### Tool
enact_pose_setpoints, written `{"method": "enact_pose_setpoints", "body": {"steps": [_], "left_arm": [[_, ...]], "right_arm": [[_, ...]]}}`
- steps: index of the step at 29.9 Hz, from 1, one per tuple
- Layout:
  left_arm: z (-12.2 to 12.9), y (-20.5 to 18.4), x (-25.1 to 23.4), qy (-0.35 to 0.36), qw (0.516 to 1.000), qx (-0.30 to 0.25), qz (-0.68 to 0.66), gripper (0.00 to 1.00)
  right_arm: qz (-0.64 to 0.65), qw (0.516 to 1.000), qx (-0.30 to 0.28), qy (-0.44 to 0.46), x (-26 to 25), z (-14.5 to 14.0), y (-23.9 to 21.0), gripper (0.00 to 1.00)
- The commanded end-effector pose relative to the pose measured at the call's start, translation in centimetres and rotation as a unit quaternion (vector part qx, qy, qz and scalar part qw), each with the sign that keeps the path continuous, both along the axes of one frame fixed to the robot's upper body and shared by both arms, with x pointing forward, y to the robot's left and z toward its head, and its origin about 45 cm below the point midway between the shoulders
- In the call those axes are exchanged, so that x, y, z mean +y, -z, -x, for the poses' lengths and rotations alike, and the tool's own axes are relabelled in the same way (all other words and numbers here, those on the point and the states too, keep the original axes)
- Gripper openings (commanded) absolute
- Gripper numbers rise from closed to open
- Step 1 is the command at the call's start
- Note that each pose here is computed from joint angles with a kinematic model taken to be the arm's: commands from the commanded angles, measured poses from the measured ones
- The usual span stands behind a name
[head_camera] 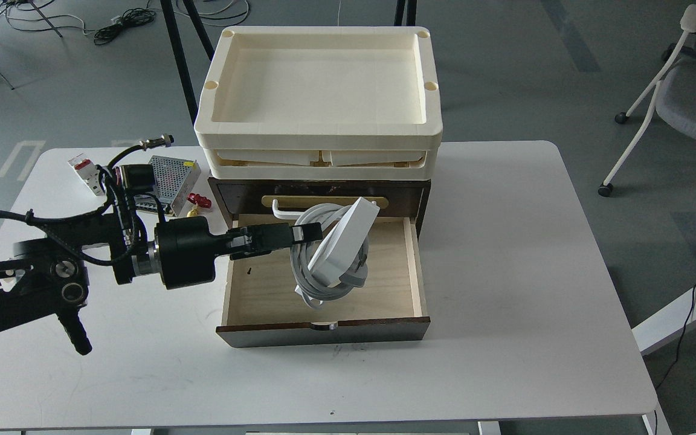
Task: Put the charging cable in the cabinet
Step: 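Carry the power strip with the left gripper over the open drawer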
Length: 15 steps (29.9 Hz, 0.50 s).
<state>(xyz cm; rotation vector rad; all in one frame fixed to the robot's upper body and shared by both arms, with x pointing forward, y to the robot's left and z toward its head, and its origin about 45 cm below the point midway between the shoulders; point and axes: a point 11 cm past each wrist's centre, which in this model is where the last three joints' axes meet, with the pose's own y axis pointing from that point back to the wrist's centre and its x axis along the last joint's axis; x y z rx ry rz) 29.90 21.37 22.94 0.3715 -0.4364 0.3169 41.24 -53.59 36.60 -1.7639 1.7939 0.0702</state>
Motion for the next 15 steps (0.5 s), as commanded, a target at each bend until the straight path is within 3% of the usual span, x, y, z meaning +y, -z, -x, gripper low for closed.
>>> {"method": "enact_pose_setpoints", "body": {"steps": [1,15], "left_arm": [[-0.8,2.1,0.8,-0.021,1.0,0.01,-0.014,0.0],[-2.1,5.6,3.8,-0.065,0.996,0.02,-0.06,0.0]], "right_arm": [[0.001,1.0,0.002,-0.001,0.0,0.0,0.1,1.0],[-0.001,1.0,0.005,-0.003,0.2,0.1,0.5,1.0]]}}
